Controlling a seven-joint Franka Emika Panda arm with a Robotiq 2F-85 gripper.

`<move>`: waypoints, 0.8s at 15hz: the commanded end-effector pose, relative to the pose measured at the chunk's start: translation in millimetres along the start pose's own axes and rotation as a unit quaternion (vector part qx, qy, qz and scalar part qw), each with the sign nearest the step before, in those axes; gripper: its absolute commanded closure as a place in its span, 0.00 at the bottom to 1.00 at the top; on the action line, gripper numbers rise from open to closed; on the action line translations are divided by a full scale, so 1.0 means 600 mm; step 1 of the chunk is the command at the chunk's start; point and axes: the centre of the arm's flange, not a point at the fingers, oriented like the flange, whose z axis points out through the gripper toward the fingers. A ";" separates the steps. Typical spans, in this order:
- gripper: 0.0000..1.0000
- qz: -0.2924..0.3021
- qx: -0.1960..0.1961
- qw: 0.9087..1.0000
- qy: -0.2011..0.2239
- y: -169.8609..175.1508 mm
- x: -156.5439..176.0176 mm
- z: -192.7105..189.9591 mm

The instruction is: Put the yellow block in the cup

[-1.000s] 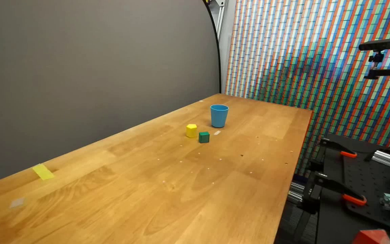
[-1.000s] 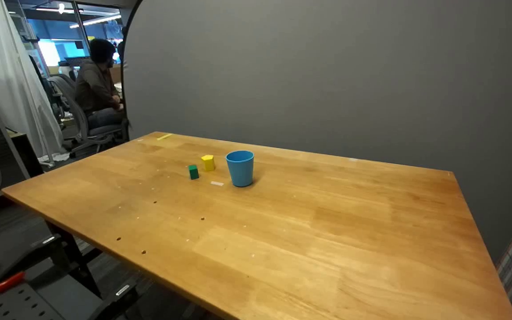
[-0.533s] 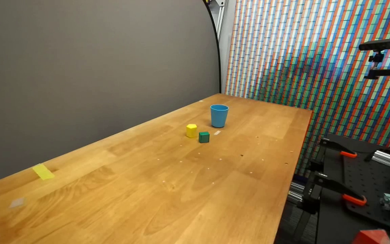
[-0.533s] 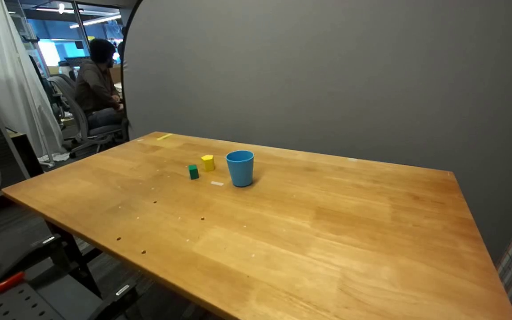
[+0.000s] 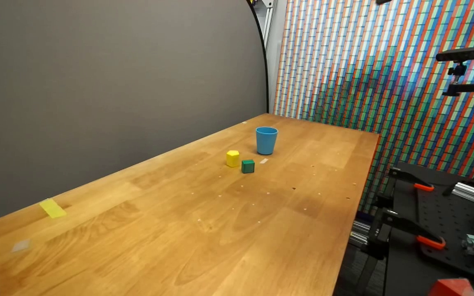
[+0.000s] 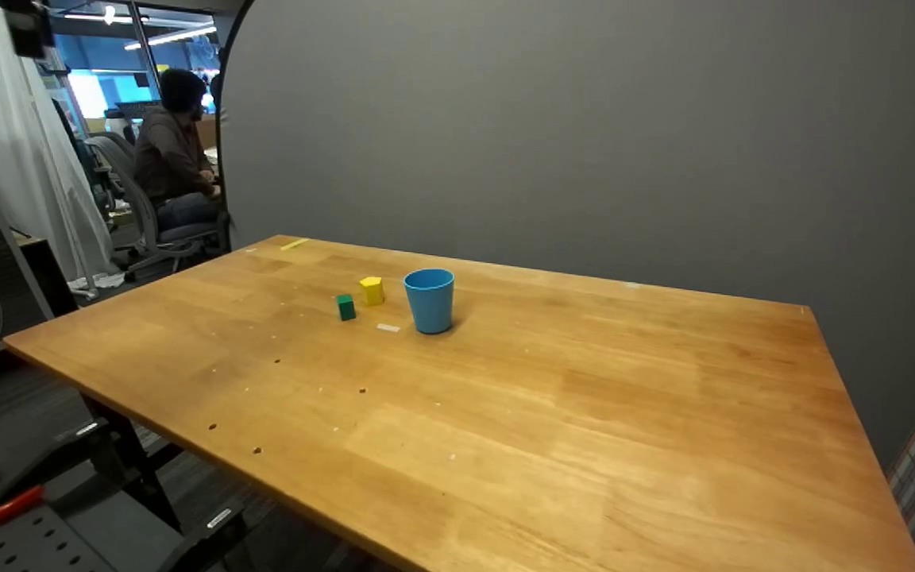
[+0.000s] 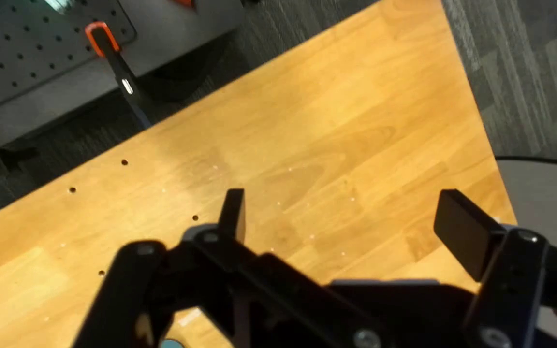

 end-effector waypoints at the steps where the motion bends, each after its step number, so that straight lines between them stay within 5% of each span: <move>1: 0.00 0.038 -0.018 0.998 0.043 -0.063 0.131 0.065; 8: 0.00 0.081 -0.123 0.985 0.091 -0.070 0.340 0.228; 12: 0.00 0.097 -0.151 0.981 0.077 -0.046 0.447 0.292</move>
